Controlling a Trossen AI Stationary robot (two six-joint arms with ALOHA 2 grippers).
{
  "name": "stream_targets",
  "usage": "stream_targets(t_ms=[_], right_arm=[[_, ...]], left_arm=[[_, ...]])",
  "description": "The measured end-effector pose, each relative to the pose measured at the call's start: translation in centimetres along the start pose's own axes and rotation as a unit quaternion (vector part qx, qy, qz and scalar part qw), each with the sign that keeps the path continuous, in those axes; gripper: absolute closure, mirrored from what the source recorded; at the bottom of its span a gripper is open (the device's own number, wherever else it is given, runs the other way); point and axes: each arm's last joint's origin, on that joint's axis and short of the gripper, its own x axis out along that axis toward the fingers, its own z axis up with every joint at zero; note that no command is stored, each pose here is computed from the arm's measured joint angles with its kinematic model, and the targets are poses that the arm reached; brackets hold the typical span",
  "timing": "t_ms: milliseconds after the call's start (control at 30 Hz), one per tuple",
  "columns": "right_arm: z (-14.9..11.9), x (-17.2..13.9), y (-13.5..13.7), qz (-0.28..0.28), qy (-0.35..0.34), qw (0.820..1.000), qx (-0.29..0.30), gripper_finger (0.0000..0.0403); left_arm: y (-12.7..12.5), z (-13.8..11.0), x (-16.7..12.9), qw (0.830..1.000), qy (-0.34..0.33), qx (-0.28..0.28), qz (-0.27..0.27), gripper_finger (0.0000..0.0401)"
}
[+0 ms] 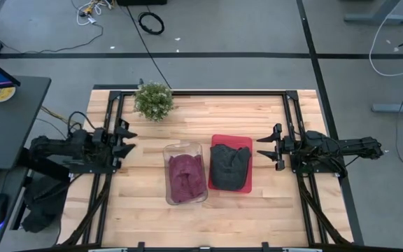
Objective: Pick & Place hat
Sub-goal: Return to Home Position
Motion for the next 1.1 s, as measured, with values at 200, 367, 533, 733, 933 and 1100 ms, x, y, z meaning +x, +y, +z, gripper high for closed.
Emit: stream_targets(t_ms=[200, 367, 533, 733, 933, 1100], right_arm=[[0.0, 0.0, 0.0, 0.0, 0.0, 1.0, 0.0, 0.0198], [0.0, 0.0, 0.0, 0.0, 0.0, 1.0, 0.0, 0.0198], [0.0, 0.0, 0.0, 0.0, 0.0, 1.0, 0.0, 0.0198], [0.0, 0.0, 0.0, 0.0, 0.0, 1.0, 0.0, 0.0198], [0.0, 0.0, 0.0, 0.0, 0.0, 1.0, 0.0, 0.0198], [0.0, 0.0, 0.0, 0.0, 0.0, 1.0, 0.0, 0.0198]], left_arm=[[0.0, 0.1, -0.1, 0.998, -0.015, 0.018, -0.066, 0.0215], [0.1, -1.0, -0.1, 0.996, 0.035, 0.043, -0.071, 0.0215], [0.5, -1.7, -0.2, 0.995, 0.078, 0.067, 0.002, 0.0215], [0.6, -2.9, -0.4, 0.987, 0.138, 0.088, 0.006, 0.0215], [0.7, -4.8, -1.2, 0.966, 0.24, 0.101, -0.002, 0.0215], [0.7, -5.1, -1.3, 0.96, 0.258, 0.111, -0.008, 0.0215]])
